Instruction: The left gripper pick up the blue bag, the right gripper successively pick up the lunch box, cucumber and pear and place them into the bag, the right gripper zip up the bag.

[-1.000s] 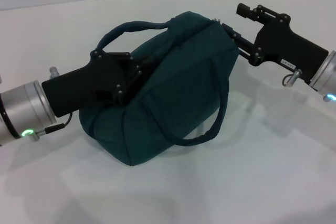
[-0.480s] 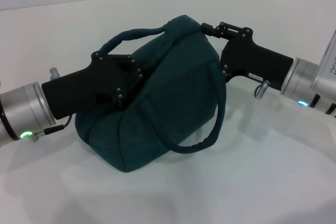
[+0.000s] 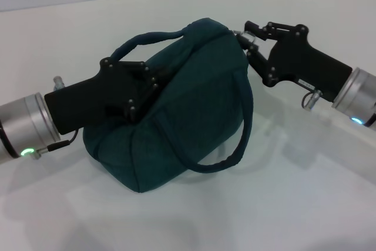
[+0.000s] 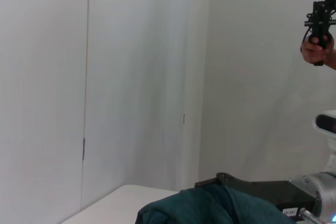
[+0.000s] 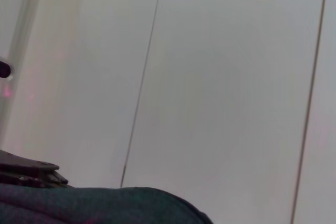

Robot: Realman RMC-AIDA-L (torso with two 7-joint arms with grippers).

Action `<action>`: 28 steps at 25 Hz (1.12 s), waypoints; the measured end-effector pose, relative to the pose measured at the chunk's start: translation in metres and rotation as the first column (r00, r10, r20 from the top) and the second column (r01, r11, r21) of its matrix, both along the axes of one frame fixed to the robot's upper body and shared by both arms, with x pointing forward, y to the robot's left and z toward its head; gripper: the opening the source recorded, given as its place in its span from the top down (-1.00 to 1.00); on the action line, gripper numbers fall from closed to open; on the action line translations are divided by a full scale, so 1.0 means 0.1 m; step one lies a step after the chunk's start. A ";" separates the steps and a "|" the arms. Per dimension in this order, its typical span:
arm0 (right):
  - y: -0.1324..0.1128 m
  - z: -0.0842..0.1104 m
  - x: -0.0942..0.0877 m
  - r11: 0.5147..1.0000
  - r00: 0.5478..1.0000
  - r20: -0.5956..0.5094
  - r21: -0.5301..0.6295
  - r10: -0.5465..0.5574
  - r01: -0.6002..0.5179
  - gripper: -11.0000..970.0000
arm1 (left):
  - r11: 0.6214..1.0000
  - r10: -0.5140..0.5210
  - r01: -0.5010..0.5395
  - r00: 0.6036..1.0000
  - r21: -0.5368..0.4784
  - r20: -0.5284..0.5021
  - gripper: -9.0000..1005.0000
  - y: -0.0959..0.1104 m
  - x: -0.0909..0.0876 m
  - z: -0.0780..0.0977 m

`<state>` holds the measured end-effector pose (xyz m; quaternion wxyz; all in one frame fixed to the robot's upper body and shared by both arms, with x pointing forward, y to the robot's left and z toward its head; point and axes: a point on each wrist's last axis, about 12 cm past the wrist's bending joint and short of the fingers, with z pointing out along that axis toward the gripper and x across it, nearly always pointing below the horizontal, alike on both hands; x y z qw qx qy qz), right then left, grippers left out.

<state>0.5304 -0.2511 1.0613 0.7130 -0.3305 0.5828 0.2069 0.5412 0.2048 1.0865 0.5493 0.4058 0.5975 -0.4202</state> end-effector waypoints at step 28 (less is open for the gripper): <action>-0.27 -0.11 0.01 0.982 0.981 -0.046 -0.003 -0.188 0.188 0.95 | 0.999 0.014 -0.014 1.000 -0.044 0.000 0.91 -0.02 0.03 0.06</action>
